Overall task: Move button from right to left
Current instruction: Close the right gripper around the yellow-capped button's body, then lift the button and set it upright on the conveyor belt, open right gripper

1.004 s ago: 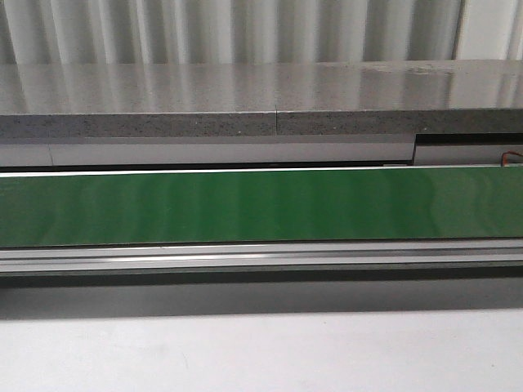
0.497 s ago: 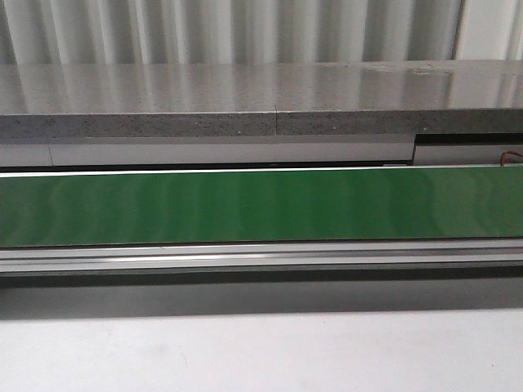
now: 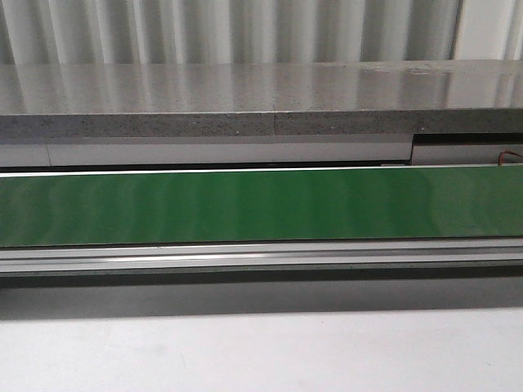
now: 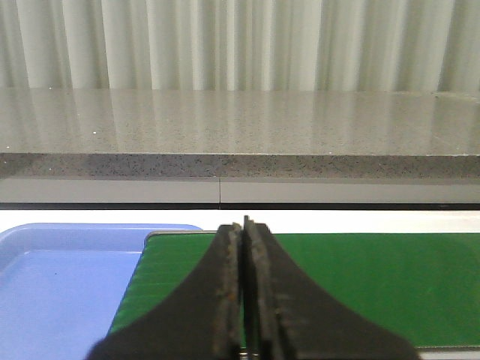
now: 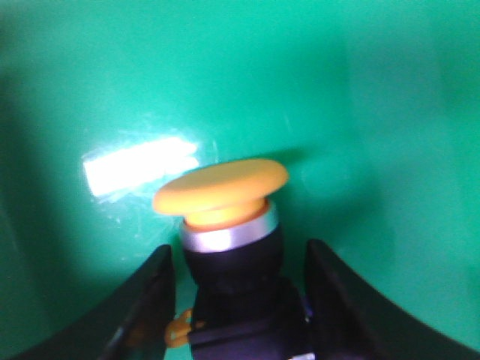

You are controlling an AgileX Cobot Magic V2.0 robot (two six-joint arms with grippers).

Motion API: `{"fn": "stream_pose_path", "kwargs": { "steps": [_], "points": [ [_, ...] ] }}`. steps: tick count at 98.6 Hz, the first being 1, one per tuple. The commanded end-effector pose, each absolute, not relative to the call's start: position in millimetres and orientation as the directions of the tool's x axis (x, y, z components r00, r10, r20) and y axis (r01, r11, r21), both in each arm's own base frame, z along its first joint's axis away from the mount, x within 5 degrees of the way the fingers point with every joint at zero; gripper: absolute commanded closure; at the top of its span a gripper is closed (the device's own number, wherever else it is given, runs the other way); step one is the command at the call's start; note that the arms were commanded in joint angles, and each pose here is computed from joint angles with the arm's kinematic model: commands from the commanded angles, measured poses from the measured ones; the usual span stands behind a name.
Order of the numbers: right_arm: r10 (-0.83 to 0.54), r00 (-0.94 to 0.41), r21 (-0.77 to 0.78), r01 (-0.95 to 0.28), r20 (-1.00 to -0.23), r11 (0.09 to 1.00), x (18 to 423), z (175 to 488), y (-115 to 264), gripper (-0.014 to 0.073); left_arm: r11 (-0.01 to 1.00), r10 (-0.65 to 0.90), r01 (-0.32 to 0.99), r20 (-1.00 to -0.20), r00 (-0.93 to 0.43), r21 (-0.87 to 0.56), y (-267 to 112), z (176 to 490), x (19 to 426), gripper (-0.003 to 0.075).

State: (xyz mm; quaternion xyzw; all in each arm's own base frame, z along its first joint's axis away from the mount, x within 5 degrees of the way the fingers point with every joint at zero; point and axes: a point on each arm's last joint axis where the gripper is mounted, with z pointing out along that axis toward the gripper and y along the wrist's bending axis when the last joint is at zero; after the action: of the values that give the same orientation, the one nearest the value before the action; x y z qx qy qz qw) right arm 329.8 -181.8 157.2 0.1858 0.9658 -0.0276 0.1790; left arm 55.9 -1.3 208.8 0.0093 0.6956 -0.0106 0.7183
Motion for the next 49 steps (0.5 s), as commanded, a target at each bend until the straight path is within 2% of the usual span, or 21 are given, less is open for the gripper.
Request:
{"fn": "stream_pose_path", "kwargs": {
  "steps": [1,20,30,49],
  "points": [
    [0.330,-0.824,0.002,0.371,-0.460,0.929,330.1,196.4,-184.5,0.0336,0.999,-0.020,0.048,-0.993,0.119,-0.014,-2.5,209.1,53.7,0.0740],
    [0.364,-0.765,0.077,0.384,-0.532,0.920,318.6,245.7,-167.0,0.0336,0.999,-0.020,0.048,-0.993,0.119,-0.014,-2.5,209.1,53.7,0.0740],
    [0.344,-0.757,0.104,0.347,-0.556,0.932,311.4,272.4,-146.6,0.0336,0.999,-0.020,0.048,-0.993,0.119,-0.014,-2.5,209.1,53.7,0.0740],
    [0.270,-0.784,0.128,0.240,-0.558,0.962,314.0,291.1,-100.5,0.0336,0.999,-0.020,0.048,-0.993,0.119,-0.014,-2.5,209.1,53.7,0.0740]
  ]
}}
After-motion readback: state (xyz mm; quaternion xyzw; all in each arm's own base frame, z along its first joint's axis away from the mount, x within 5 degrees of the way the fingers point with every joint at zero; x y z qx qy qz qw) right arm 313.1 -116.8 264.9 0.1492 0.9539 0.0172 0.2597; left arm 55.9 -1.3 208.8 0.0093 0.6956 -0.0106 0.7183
